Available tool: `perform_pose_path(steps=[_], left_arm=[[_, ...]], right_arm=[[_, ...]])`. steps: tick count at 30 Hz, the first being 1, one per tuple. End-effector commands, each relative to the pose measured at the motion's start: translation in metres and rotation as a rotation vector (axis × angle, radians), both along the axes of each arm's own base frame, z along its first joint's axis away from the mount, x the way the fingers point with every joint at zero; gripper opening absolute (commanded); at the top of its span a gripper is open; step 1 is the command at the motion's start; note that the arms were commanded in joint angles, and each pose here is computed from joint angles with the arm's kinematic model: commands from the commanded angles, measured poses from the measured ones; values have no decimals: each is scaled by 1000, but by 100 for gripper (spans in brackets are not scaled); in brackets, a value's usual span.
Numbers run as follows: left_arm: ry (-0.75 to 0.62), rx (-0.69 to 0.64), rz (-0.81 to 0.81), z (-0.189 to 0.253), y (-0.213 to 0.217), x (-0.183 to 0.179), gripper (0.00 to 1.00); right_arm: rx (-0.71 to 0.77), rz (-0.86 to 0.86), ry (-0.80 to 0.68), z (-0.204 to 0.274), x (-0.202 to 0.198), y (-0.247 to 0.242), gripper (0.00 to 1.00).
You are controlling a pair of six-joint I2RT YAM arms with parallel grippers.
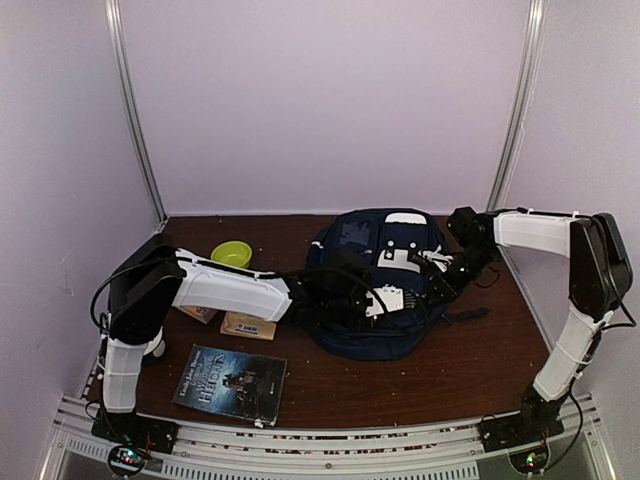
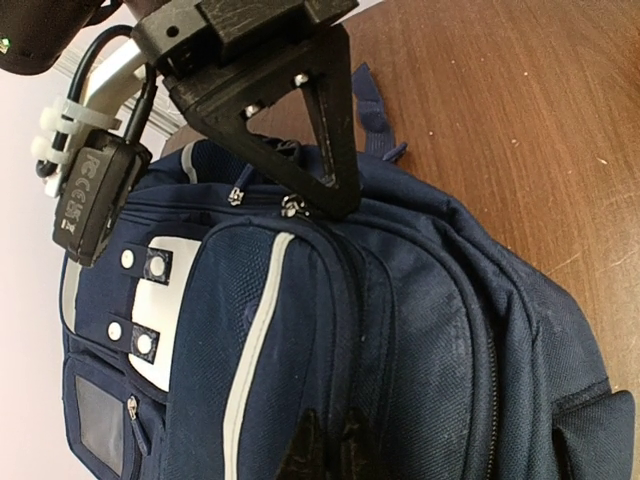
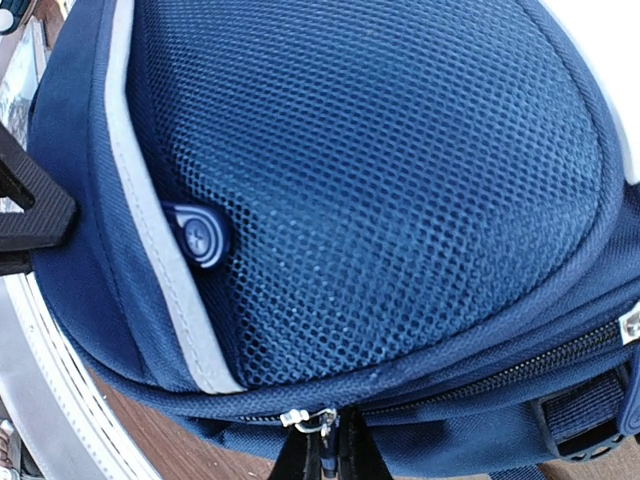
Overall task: Pack the student bag
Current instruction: Put down the upper front pocket of the student bag.
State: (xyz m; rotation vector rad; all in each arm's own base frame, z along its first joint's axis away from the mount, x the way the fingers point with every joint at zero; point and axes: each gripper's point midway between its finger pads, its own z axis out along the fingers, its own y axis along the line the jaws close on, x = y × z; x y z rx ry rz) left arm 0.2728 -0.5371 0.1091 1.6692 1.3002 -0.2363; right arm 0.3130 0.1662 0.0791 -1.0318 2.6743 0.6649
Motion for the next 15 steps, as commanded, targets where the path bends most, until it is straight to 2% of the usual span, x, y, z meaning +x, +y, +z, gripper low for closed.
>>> perform_pose_path(steps=[1,4,6,11,15], left_arm=[[11,-45,-6,16,-3,-4,0],[9,-47,-4,15,-4,-4,0],[6,-50,11,16,-4,-1,2],[-19,-76,90,31,6,9,27],[-17,-105,168,59,23,12,34]], right_arm=[[-89,-124,-111,0,43,-27,3],[-89,-141,-116,-1,45,-30,7],[-85,-132,-113,1,42,-31,15],[-41,-104,-141,28,20,-32,33],[-7,-74,-189,54,0,-34,38]])
